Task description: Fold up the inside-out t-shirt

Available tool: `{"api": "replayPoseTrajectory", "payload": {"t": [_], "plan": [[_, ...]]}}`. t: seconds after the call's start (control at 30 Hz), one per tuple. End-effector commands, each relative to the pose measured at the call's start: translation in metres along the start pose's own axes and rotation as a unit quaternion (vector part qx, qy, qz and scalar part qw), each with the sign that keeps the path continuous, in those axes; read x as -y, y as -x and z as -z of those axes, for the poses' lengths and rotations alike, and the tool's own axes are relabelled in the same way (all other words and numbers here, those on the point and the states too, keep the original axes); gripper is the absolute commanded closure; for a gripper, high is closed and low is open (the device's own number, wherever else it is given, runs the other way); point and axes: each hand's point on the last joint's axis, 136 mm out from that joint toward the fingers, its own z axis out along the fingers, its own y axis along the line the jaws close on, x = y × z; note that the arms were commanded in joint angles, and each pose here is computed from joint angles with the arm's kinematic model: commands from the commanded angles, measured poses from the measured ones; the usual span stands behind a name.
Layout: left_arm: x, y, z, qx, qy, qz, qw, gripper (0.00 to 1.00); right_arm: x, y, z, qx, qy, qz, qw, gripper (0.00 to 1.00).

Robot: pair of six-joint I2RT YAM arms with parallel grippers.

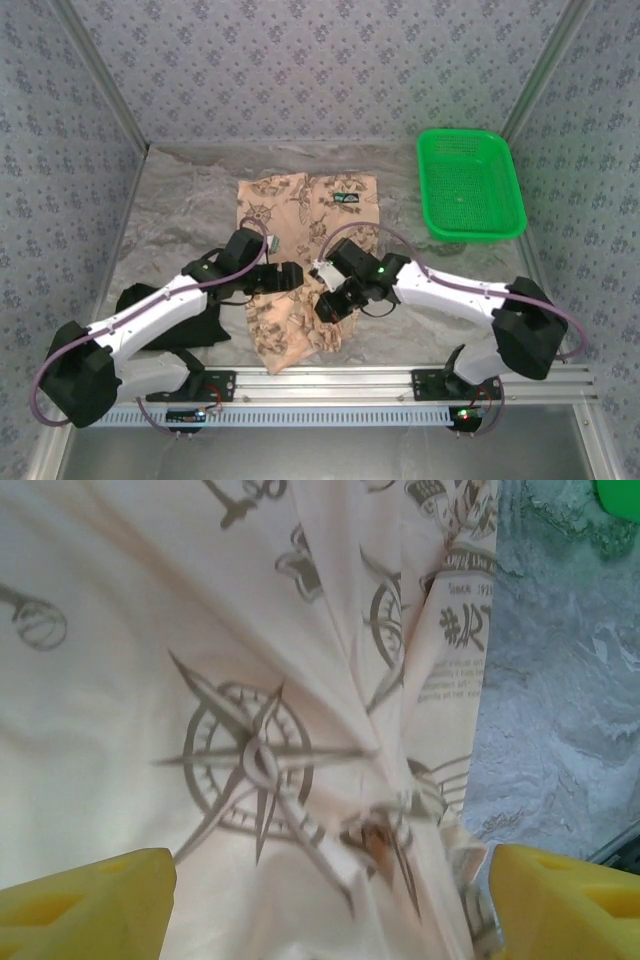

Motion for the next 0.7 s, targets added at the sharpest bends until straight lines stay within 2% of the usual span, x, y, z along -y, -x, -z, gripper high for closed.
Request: {"api": "replayPoseTrajectory", "payload": {"t": [0.0, 0.1, 0.13, 0.27, 0.4, 0.5, 0.6, 0.67], "plan": [[0.024, -0.002, -0.002, -0.015, -0.027, 0.008, 0.999, 0.19, -0.024, -0.001, 0.016, 0.024, 0.035, 0.048, 0.998, 0.76], [0.037, -0.014, -0.006, -0.029, -0.03, 0.0, 0.999, 0.19, -0.002, 0.001, 0.027, 0.046, 0.0, 0.028, 0.999, 0.52], [0.038, -0.018, -0.008, -0.035, -0.03, 0.001, 0.999, 0.19, 0.001, 0.003, 0.032, 0.055, -0.004, 0.025, 0.998, 0.49], [0.035, -0.031, -0.016, -0.058, -0.011, 0.012, 0.998, 0.2, 0.027, 0.012, 0.067, 0.105, -0.037, -0.005, 0.994, 0.47], [0.04, -0.044, -0.025, -0.094, 0.017, -0.003, 0.995, 0.23, 0.076, 0.019, 0.105, 0.151, -0.106, -0.078, 0.98, 0.46], [0.042, -0.061, -0.027, -0.138, 0.045, 0.014, 0.989, 0.33, 0.098, 0.023, 0.123, 0.174, -0.116, -0.118, 0.971, 0.46], [0.052, -0.073, -0.027, -0.167, 0.045, 0.019, 0.985, 0.34, 0.106, 0.03, 0.131, 0.191, -0.118, -0.124, 0.967, 0.46], [0.053, -0.072, -0.027, -0.172, 0.056, 0.016, 0.983, 0.38, 0.11, 0.034, 0.133, 0.198, -0.12, -0.126, 0.965, 0.46]]}}
